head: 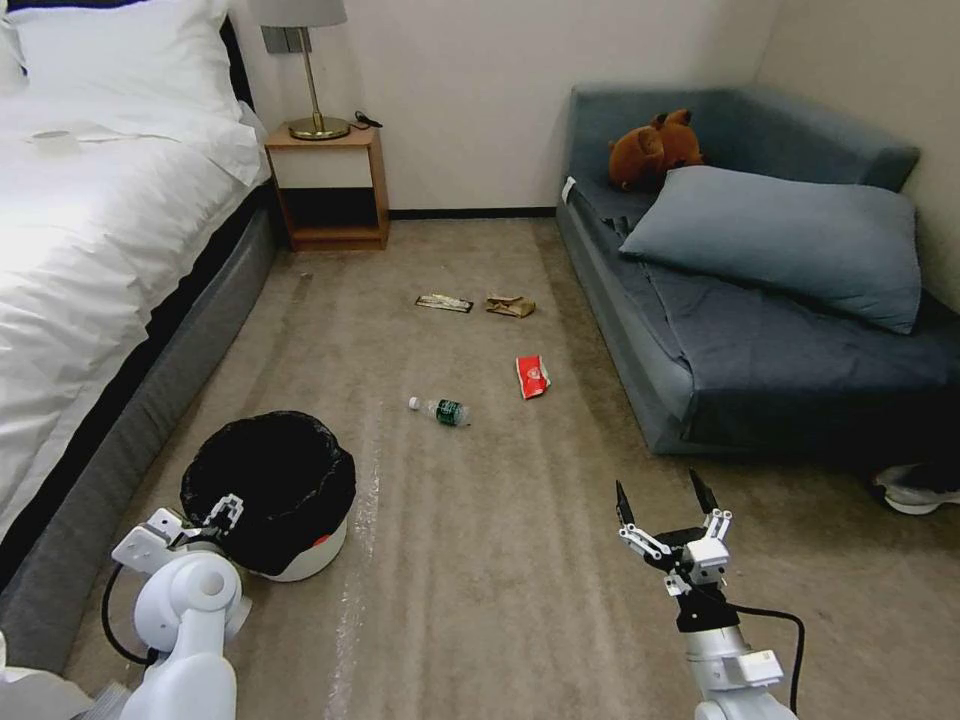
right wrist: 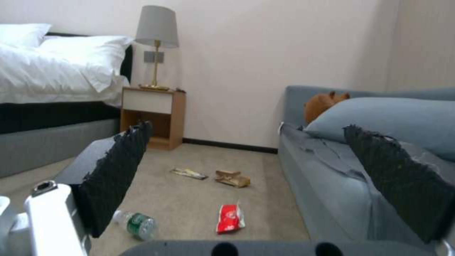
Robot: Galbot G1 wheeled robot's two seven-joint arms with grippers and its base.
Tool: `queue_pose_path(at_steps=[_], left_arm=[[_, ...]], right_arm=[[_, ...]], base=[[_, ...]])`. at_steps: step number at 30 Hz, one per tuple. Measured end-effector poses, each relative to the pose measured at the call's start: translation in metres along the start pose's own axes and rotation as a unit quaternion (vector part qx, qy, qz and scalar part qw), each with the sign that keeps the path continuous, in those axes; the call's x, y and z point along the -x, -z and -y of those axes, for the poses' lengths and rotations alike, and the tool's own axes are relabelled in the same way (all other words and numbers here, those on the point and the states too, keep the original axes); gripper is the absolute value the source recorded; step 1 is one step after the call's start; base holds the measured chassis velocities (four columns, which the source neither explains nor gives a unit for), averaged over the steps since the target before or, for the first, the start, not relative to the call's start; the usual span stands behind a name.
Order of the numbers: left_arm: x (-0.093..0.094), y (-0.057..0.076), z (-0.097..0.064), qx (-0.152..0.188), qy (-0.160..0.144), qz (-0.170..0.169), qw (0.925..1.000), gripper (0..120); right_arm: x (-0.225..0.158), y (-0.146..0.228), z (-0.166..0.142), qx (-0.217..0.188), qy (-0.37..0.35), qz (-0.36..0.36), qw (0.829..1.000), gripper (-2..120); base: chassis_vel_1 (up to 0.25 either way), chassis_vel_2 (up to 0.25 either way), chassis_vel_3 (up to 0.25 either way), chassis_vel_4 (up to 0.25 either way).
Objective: Pick up the trash bin, then pick up the garbage on the floor and place it into the trash bin.
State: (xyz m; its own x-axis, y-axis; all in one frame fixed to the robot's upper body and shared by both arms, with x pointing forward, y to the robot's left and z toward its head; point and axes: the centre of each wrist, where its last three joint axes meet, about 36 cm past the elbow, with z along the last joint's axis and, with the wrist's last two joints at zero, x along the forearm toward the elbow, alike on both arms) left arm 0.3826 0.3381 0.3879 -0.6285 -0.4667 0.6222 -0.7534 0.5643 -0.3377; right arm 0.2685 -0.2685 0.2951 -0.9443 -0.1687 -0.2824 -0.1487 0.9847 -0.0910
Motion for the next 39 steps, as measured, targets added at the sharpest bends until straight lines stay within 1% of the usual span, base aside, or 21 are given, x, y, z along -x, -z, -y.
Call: queue_pose_path(at_steps=[1, 2, 4, 5, 7, 8, 10, 11, 13, 14, 15, 16, 17, 20, 21, 22, 26, 33, 34, 38, 39], left_arm=[[0.002, -0.003, -0.003, 0.000, 0.002, -0.003, 1.0000, 79], [0.002, -0.003, -0.003, 0.000, 0.002, -0.003, 1.0000, 79], [0.004, -0.007, -0.005, -0.002, 0.005, -0.004, 1.0000, 70], [0.005, -0.008, -0.007, -0.003, 0.007, -0.007, 1.0000, 62], [0.006, -0.010, -0.008, -0.003, 0.009, -0.008, 0.9999, 57], [0.006, -0.010, -0.008, -0.003, 0.009, -0.008, 0.9999, 57], [0.007, -0.009, -0.009, -0.004, 0.010, -0.006, 0.9999, 45], [0.007, -0.009, -0.009, -0.004, 0.010, -0.006, 0.9999, 45], [0.008, -0.009, -0.011, -0.004, 0.009, -0.005, 0.9999, 34], [0.008, -0.009, -0.011, -0.004, 0.009, -0.005, 0.9999, 34], [0.007, -0.010, -0.012, -0.003, 0.008, -0.004, 1.0000, 26], [0.007, -0.010, -0.013, -0.003, 0.007, -0.004, 1.0000, 23], [0.007, -0.010, -0.013, -0.003, 0.007, -0.004, 1.0000, 23], [0.005, -0.012, -0.016, -0.002, 0.003, -0.003, 1.0000, 8], [0.005, -0.012, -0.016, -0.002, 0.003, -0.003, 1.0000, 8], [0.005, -0.012, -0.017, -0.001, 0.000, -0.002, 1.0000, 3], [0.000, -0.016, -0.025, 0.006, -0.004, 0.000, 1.0000, 1], [-0.011, -0.014, -0.030, 0.022, -0.015, 0.012, 0.9996, 1], [-0.015, -0.012, -0.031, 0.026, -0.020, 0.017, 0.9993, 1], [-0.019, -0.010, -0.032, 0.035, -0.027, 0.029, 0.9986, 1], [-0.021, -0.010, -0.034, 0.046, -0.029, 0.037, 0.9978, 1]], right_arm=[[-0.002, -0.001, 0.000, 0.000, 0.000, -0.001, 1.000, 100], [-0.002, -0.001, 0.000, 0.000, 0.000, -0.001, 1.000, 100], [-0.004, -0.001, 0.000, 0.000, -0.001, -0.001, 1.000, 100], [-0.005, -0.001, 0.000, -0.001, -0.001, -0.002, 1.000, 100], [-0.006, 0.000, 0.001, -0.002, -0.001, -0.002, 1.000, 100], [-0.006, 0.000, 0.001, -0.002, -0.001, -0.002, 1.000, 100], [-0.007, 0.001, 0.002, -0.004, -0.002, 0.000, 1.000, 100], [-0.007, 0.001, 0.002, -0.004, -0.002, 0.000, 1.000, 100], [-0.009, 0.001, 0.002, -0.004, -0.002, -0.002, 1.000, 100], [-0.009, 0.001, 0.002, -0.004, -0.002, -0.002, 1.000, 100], [-0.010, 0.001, 0.002, -0.004, -0.001, -0.002, 1.000, 100], [-0.011, 0.000, 0.002, -0.004, -0.001, -0.003, 1.000, 100], [-0.011, 0.000, 0.002, -0.004, -0.001, -0.003, 1.000, 100], [-0.013, -0.001, 0.001, -0.004, 0.000, -0.004, 1.000, 100], [-0.013, -0.001, 0.001, -0.004, 0.000, -0.004, 1.000, 100], [-0.012, -0.001, 0.001, -0.004, -0.001, -0.004, 1.000, 100], [-0.011, -0.004, 0.001, -0.004, 0.000, -0.005, 1.000, 100], [-0.010, -0.008, -0.001, -0.004, 0.000, -0.006, 1.000, 100], [-0.009, -0.008, -0.004, 0.001, -0.002, -0.006, 1.000, 100], [-0.007, -0.009, -0.008, 0.008, -0.008, -0.005, 1.000, 100], [-0.005, -0.010, -0.009, 0.008, -0.010, -0.004, 1.000, 100]], base=[[0.000, 0.000, 0.000, 0.000], [0.000, 0.000, 0.000, 0.000], [0.000, 0.000, 0.000, 0.000], [0.000, 0.000, 0.000, 0.000], [0.000, 0.000, 0.000, 0.000], [0.000, 0.000, 0.000, 0.000], [0.000, 0.000, 0.000, 0.000], [0.000, 0.000, 0.000, 0.000], [0.000, 0.000, 0.000, 0.000], [0.000, 0.000, 0.000, 0.000], [0.000, 0.000, 0.000, 0.000], [0.000, 0.000, 0.000, 0.000], [0.000, 0.000, 0.000, 0.000], [0.000, 0.000, 0.000, 0.000], [0.000, 0.000, 0.000, 0.000], [0.000, 0.000, 0.000, 0.000], [0.000, 0.000, 0.000, 0.000], [0.000, 0.000, 0.000, 0.000], [0.000, 0.000, 0.000, 0.000], [0.000, 0.000, 0.000, 0.000], [0.000, 0.000, 0.000, 0.000]])
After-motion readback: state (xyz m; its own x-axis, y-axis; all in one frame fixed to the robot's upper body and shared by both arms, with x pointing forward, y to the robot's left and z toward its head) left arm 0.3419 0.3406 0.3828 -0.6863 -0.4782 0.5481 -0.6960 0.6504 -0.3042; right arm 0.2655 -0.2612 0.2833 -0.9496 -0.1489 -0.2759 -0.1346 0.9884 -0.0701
